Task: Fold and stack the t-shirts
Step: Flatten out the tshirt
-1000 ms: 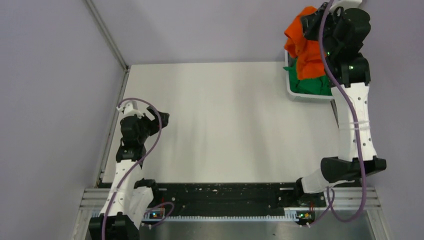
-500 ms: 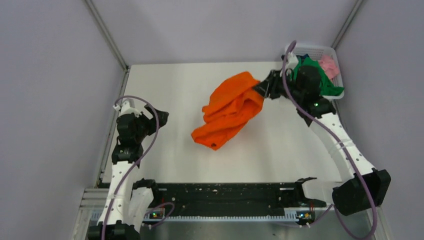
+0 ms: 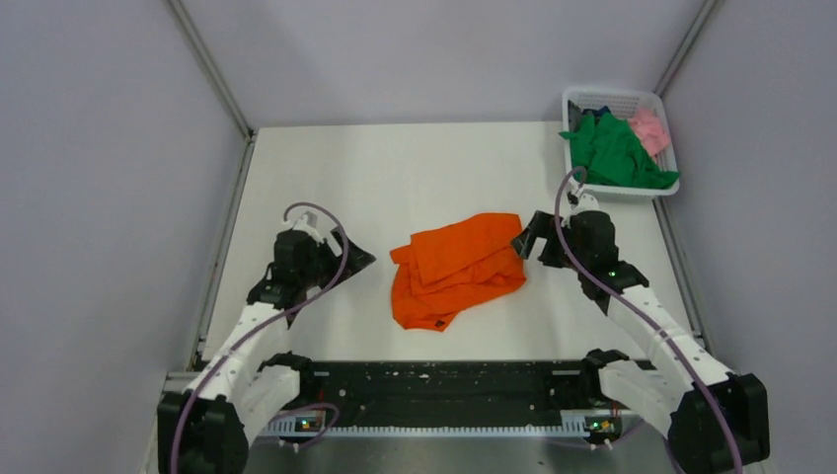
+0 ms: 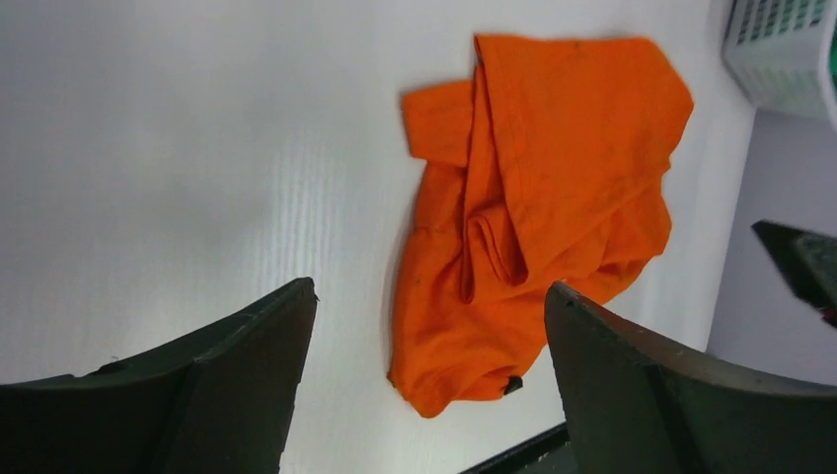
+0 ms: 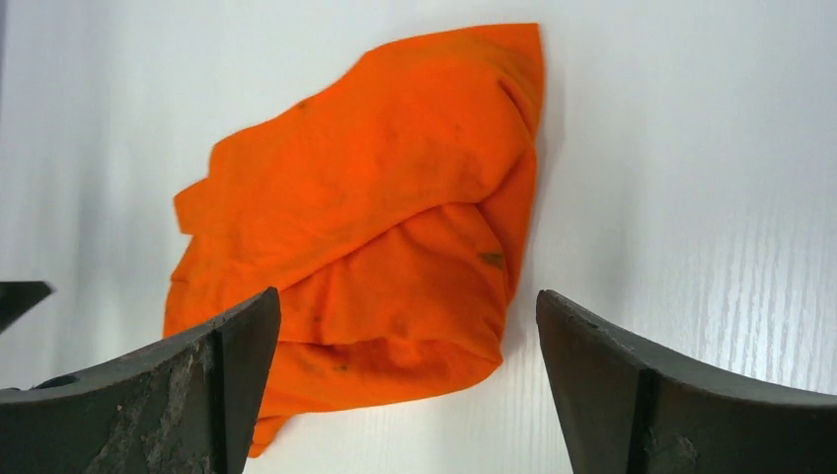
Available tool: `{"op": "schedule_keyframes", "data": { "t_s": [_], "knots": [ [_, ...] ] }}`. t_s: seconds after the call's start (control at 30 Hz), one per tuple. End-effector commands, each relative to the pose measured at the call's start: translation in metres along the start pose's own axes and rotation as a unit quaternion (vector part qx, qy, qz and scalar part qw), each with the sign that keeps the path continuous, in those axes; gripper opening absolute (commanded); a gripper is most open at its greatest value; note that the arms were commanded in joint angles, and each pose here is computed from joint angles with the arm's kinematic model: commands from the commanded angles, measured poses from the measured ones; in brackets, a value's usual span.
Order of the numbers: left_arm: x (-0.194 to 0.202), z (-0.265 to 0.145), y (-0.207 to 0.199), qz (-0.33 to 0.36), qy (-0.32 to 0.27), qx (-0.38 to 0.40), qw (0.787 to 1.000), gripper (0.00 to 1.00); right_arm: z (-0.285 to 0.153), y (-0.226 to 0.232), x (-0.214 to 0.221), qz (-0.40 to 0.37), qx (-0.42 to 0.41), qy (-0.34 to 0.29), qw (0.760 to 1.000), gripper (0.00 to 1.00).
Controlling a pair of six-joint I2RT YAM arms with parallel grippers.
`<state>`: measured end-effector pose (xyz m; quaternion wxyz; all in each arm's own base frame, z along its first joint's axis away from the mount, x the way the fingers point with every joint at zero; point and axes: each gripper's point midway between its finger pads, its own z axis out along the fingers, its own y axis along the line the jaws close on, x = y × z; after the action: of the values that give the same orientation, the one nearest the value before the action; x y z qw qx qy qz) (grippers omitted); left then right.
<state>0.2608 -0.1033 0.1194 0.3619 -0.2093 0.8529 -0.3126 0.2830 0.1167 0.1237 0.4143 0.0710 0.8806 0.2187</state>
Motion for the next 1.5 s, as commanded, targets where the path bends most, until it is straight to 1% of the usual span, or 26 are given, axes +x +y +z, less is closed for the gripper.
{"op": "schedule_keyframes", "data": {
  "t_s": [0.0, 0.07, 0.1, 0.23, 0.33, 0.4, 0.43, 0.5, 0.6, 0.67, 0.73, 0.77, 0.8, 0.83, 0.93, 1.0, 1.03, 1.1, 1.13, 1.2, 1.27, 1.33, 1.4, 1.47],
  "knots": [
    [0.010, 0.029, -0.036, 0.049, 0.021, 0.013, 0.998, 0.87, -0.009, 0.026, -0.012, -0.016, -0.074, -0.038, 0.996, 0.99],
    [0.018, 0.042, -0.041, 0.055, 0.056, 0.011, 0.997, 0.82, -0.011, 0.046, -0.006, -0.053, -0.118, -0.032, 0.991, 0.99],
    [0.024, 0.047, -0.045, 0.058, 0.075, 0.014, 0.995, 0.81, -0.010, 0.053, -0.003, -0.071, -0.124, -0.028, 0.989, 0.99],
    [0.058, 0.054, -0.042, 0.074, 0.120, 0.007, 0.990, 0.79, 0.001, 0.090, 0.012, -0.129, -0.137, -0.005, 0.982, 0.98],
    [0.093, 0.051, -0.022, 0.068, 0.150, -0.020, 0.986, 0.79, 0.022, 0.115, 0.012, -0.157, -0.110, 0.011, 0.981, 0.96],
    [0.111, 0.050, -0.016, 0.058, 0.164, -0.018, 0.985, 0.78, 0.043, 0.125, 0.006, -0.165, -0.059, 0.010, 0.984, 0.94],
    [0.120, 0.050, -0.017, 0.054, 0.168, -0.013, 0.984, 0.77, 0.059, 0.126, 0.015, -0.171, -0.033, 0.029, 0.984, 0.93],
    [0.130, 0.054, -0.021, 0.053, 0.168, -0.002, 0.984, 0.75, 0.082, 0.142, 0.022, -0.185, -0.012, 0.039, 0.982, 0.92],
    [0.138, 0.061, -0.015, 0.058, 0.167, -0.028, 0.984, 0.69, 0.118, 0.163, 0.030, -0.200, -0.001, 0.058, 0.978, 0.89],
    [0.142, 0.068, -0.015, 0.062, 0.169, -0.034, 0.983, 0.63, 0.140, 0.173, 0.034, -0.208, 0.011, 0.069, 0.976, 0.87],
    [0.145, 0.072, -0.018, 0.063, 0.173, -0.032, 0.982, 0.51, 0.159, 0.179, 0.042, -0.216, 0.016, 0.080, 0.973, 0.85],
    [0.146, 0.073, -0.019, 0.064, 0.173, -0.034, 0.982, 0.37, 0.167, 0.181, 0.047, -0.220, 0.017, 0.087, 0.972, 0.84],
    [0.146, 0.074, -0.017, 0.064, 0.170, -0.040, 0.983, 0.17, 0.175, 0.184, 0.052, -0.222, 0.017, 0.093, 0.971, 0.82],
    [0.145, 0.074, -0.015, 0.064, 0.166, -0.048, 0.983, 0.01, 0.183, 0.184, 0.058, -0.225, 0.018, 0.099, 0.969, 0.82],
    [0.138, 0.071, -0.010, 0.069, 0.147, -0.065, 0.985, 0.00, 0.203, 0.181, 0.081, -0.233, 0.022, 0.120, 0.965, 0.77],
    [0.137, 0.064, -0.005, 0.071, 0.144, -0.076, 0.984, 0.00, 0.209, 0.177, 0.094, -0.231, 0.029, 0.132, 0.963, 0.73],
    [0.136, 0.061, -0.005, 0.071, 0.143, -0.074, 0.984, 0.00, 0.211, 0.174, 0.101, -0.231, 0.032, 0.137, 0.963, 0.71],
    [0.129, 0.058, 0.000, 0.071, 0.121, -0.082, 0.987, 0.00, 0.212, 0.169, 0.110, -0.232, 0.042, 0.142, 0.961, 0.63],
    [0.128, 0.055, 0.001, 0.070, 0.118, -0.082, 0.987, 0.00, 0.213, 0.165, 0.113, -0.232, 0.050, 0.143, 0.961, 0.57],
    [0.126, 0.051, 0.002, 0.069, 0.112, -0.084, 0.988, 0.00, 0.210, 0.157, 0.116, -0.229, 0.066, 0.143, 0.961, 0.36],
    [0.124, 0.047, 0.003, 0.069, 0.107, -0.087, 0.988, 0.00, 0.204, 0.151, 0.109, -0.223, 0.083, 0.129, 0.963, 0.14],
    [0.123, 0.044, 0.004, 0.071, 0.106, -0.091, 0.988, 0.00, 0.195, 0.148, 0.095, -0.220, 0.095, 0.108, 0.965, 0.00],
    [0.119, 0.040, 0.002, 0.073, 0.100, -0.091, 0.988, 0.00, 0.181, 0.151, 0.073, -0.215, 0.100, 0.076, 0.969, 0.00],
    [0.113, 0.035, 0.001, 0.078, 0.093, -0.097, 0.988, 0.00, 0.160, 0.157, 0.044, -0.205, 0.099, 0.031, 0.973, 0.00]
  ]
}}
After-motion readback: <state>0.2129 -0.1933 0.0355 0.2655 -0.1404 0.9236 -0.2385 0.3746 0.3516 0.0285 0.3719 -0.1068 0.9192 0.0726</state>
